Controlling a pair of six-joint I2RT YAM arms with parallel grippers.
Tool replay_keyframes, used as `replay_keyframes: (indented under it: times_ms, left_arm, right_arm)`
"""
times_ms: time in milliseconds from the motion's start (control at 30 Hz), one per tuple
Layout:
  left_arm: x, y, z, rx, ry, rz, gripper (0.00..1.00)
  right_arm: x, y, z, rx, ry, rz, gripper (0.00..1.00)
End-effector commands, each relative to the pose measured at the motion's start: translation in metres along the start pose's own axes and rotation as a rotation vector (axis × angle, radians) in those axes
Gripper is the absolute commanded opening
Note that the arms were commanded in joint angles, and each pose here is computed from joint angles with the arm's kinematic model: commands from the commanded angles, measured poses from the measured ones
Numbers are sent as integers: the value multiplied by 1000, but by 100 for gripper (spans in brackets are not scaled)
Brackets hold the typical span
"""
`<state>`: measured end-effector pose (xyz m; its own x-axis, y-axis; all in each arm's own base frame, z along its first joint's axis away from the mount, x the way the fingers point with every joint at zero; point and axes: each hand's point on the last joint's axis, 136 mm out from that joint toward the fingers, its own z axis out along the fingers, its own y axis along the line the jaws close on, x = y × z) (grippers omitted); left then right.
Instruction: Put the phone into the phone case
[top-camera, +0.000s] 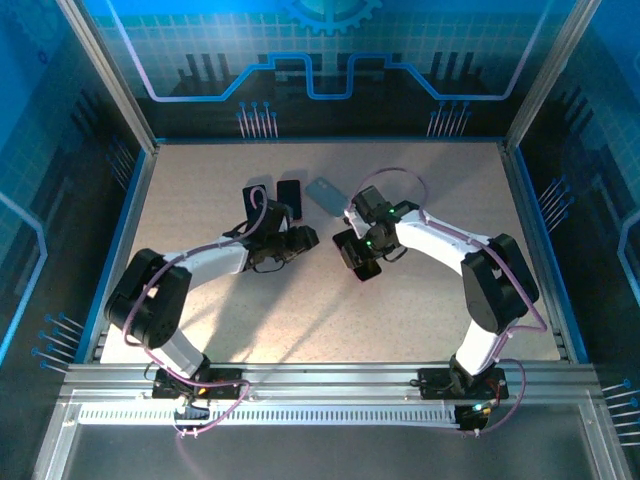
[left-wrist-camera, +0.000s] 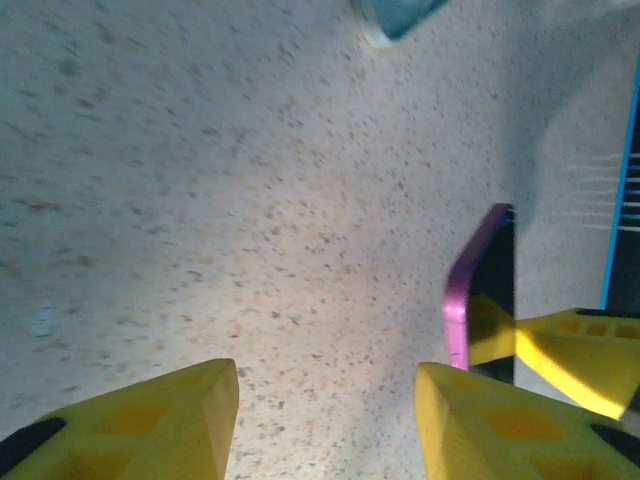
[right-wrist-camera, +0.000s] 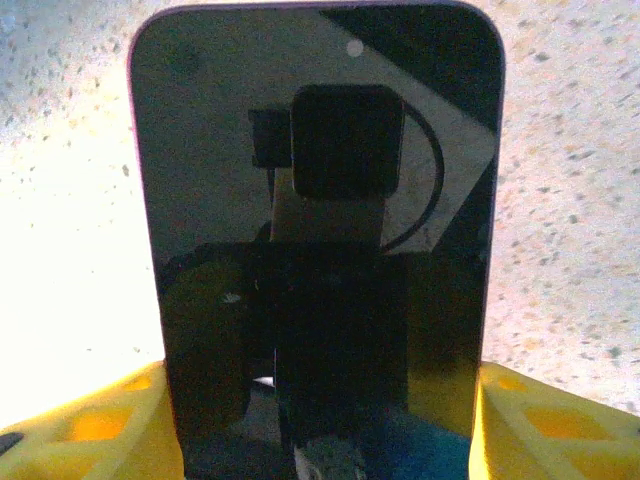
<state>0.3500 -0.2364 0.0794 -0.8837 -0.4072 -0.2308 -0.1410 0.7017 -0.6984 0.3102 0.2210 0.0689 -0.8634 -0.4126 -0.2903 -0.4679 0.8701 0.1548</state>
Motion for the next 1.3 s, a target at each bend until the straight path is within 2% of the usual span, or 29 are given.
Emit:
replay_keyframes:
  times_ms: [0, 400, 700, 1167, 1267]
  left_arm:
    - [3, -38, 7, 130, 31, 36, 51]
    - [16, -48, 28, 215, 50, 6, 48]
    - [21, -50, 39, 213, 76, 10, 41]
    - [24, -51, 44, 216, 81, 5, 27]
    - [23, -52, 44, 219, 79, 4, 18]
  right_arm:
    - [1, 16, -6, -66, -6, 0, 56]
    - [-7, 27, -10, -119, -26, 8, 57]
    - [-13, 31, -15, -134, -42, 15, 57]
    - [-21, 36, -30, -157, -69, 9, 57]
    - [-21, 38, -32, -166, -72, 12, 57]
